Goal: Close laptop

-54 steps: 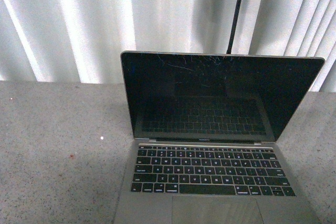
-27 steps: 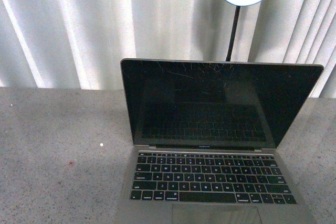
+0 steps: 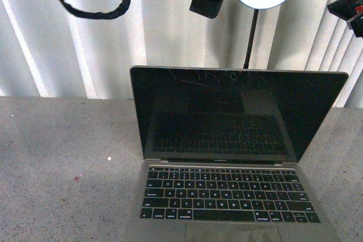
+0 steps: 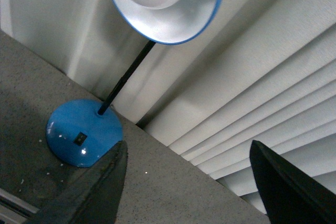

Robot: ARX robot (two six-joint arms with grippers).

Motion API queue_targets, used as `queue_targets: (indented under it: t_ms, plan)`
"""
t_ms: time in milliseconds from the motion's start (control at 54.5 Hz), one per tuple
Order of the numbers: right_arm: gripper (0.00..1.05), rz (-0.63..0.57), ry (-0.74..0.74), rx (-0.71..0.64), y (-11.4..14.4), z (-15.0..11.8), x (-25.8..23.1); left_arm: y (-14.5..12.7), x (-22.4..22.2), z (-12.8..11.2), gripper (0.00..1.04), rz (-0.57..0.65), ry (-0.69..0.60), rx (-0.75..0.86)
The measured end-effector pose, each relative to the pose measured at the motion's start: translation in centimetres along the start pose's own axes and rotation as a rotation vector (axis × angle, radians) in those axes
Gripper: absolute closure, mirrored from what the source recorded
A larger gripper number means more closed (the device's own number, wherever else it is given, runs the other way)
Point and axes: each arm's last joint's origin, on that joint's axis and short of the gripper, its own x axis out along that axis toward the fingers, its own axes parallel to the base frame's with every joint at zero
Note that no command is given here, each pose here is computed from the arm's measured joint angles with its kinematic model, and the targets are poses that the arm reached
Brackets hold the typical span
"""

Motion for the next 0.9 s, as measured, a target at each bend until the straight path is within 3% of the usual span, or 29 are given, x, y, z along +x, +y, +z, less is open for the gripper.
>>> queue_targets:
  t_ms: [128,312,422,624,899]
  plan:
    - [0.57,0.054,0.001,-0.057,0.6,0.4,0.6,0.3,2.1,0.4,0.54,0.012,0.028,0.070]
    - [0.88,0.118,0.006,-0.094,1.3,0.5,1.5,0.7,4.2,-1.0,0.84,0.023,0.146,0.132]
    - [1.02,0.134,0.016,-0.106,1.5,0.3,1.7,1.4,4.9,-1.4,1.02,0.055,0.185,0.158]
    - [1.02,0.177,0.025,-0.092,1.6,-0.1,2.1,2.9,5.2,-1.8,1.01,0.077,0.277,0.194]
    - [1.02,0.257,0.063,-0.064,2.1,-1.8,3.6,1.9,4.6,-3.3,1.01,-0.050,0.371,0.247]
